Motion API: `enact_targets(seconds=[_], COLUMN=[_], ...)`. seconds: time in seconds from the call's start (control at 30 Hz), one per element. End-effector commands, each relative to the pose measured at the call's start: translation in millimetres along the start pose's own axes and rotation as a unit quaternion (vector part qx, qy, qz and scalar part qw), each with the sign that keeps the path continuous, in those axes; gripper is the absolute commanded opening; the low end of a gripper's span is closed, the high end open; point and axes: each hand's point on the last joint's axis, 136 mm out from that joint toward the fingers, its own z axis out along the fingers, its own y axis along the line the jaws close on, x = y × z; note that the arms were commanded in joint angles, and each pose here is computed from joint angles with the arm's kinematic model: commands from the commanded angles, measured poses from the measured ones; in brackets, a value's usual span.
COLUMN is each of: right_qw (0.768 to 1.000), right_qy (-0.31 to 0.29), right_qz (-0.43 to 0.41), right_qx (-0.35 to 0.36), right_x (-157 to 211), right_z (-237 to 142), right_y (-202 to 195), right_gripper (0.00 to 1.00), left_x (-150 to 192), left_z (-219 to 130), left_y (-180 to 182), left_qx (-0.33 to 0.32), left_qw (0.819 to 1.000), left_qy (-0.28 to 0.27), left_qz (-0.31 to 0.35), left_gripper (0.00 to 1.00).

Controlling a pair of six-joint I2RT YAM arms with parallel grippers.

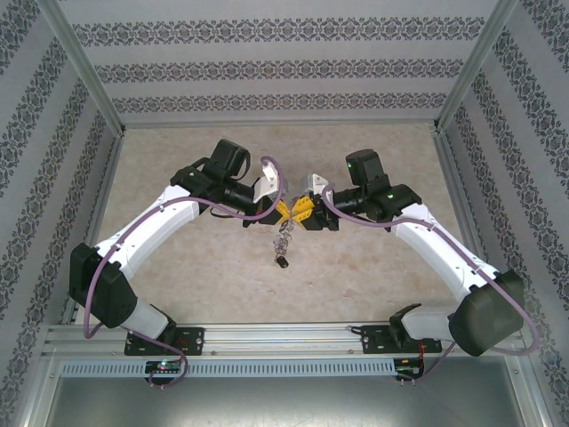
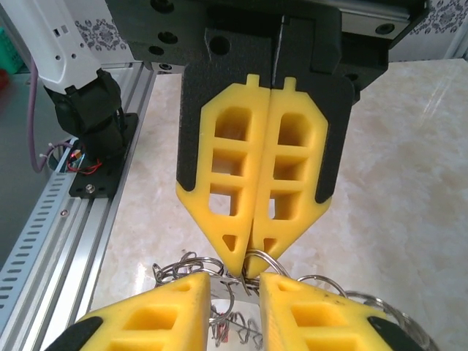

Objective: Put the keys on the keyring

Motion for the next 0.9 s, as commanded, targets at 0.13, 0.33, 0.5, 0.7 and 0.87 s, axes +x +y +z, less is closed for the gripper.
enact_targets(seconds=[0.13, 0.33, 0.5, 0.7, 0.87], right_qw=[1.000, 0.999, 0.998, 0.999, 0.999], right_qy=[0.010, -0.016, -0.014, -0.012, -0.004], right_qz=[-0.017, -0.045, -0.054, -0.052, -0.048], right_qx=[-0.007, -0.002, 0.012, 0.004, -0.009], right_x=[-1.8, -12.5, -10.6, -8.7, -6.6], right_z=[6.1, -9.0, -16.0, -10.8, -3.7], right_y=[2.3, 5.9, 4.4, 2.2, 1.3], right_gripper=[0.26, 0.28, 0.35, 0.37, 0.36], left_x=[-20.1, -16.3, -18.2, -22.2, -24.8], left_z=[-4.7, -4.9, -5.8, -5.9, -6.3], left_y=[-17.1, -14.6, -15.7, -19.1, -22.5], left_qx=[0.034, 0.023, 0.023, 0.036, 0.048], left_qw=[0.998, 0.999, 0.999, 0.998, 0.997], left_qy=[-0.028, -0.019, -0.023, -0.032, -0.037], left_qz=[0.036, 0.034, 0.037, 0.038, 0.039], left_gripper=[0.00, 0.00, 0.00, 0.00, 0.00])
